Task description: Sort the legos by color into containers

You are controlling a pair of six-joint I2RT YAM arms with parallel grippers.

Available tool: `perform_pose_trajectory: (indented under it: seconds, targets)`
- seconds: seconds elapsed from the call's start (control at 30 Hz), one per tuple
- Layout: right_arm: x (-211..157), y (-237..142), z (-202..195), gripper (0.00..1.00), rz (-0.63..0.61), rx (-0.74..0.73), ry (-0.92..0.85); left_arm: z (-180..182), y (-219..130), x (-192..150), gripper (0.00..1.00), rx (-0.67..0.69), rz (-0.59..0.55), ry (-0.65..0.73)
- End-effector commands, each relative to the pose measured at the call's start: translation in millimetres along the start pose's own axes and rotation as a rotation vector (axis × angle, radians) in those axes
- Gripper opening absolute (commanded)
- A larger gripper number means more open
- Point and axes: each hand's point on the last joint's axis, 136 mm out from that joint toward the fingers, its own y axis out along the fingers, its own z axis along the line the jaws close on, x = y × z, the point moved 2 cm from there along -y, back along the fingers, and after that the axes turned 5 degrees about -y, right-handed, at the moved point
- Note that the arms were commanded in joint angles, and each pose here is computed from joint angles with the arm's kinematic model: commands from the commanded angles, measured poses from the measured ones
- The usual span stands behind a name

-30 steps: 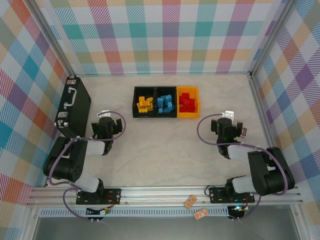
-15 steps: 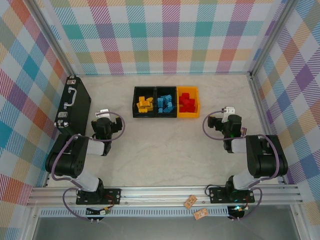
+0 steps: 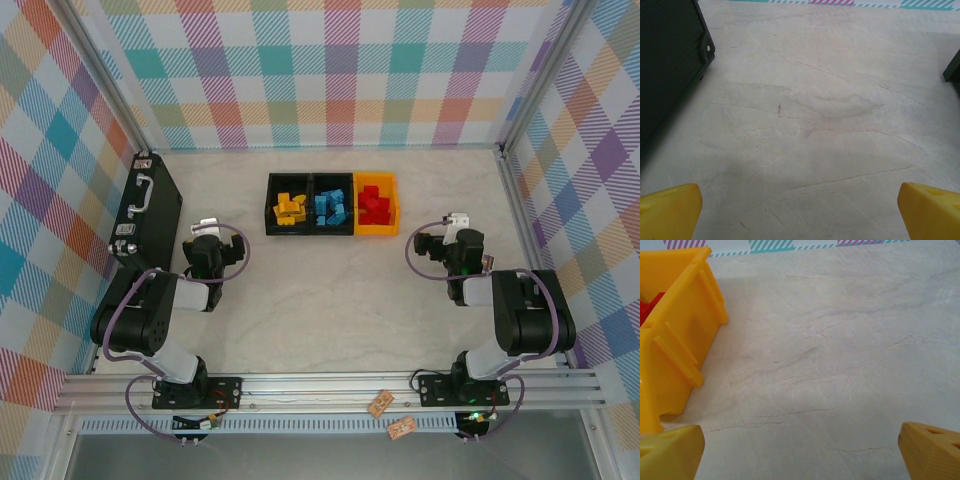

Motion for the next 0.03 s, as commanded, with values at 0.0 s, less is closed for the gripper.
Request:
perform_pose_trajectory:
  seconds: [0.0]
  targets:
    - [13.3, 0.6, 3.4, 0.99, -0.047, 0.02, -0.004, 0.1, 0.2, 10.9, 1.0, -0.013, -0.042, -0.011]
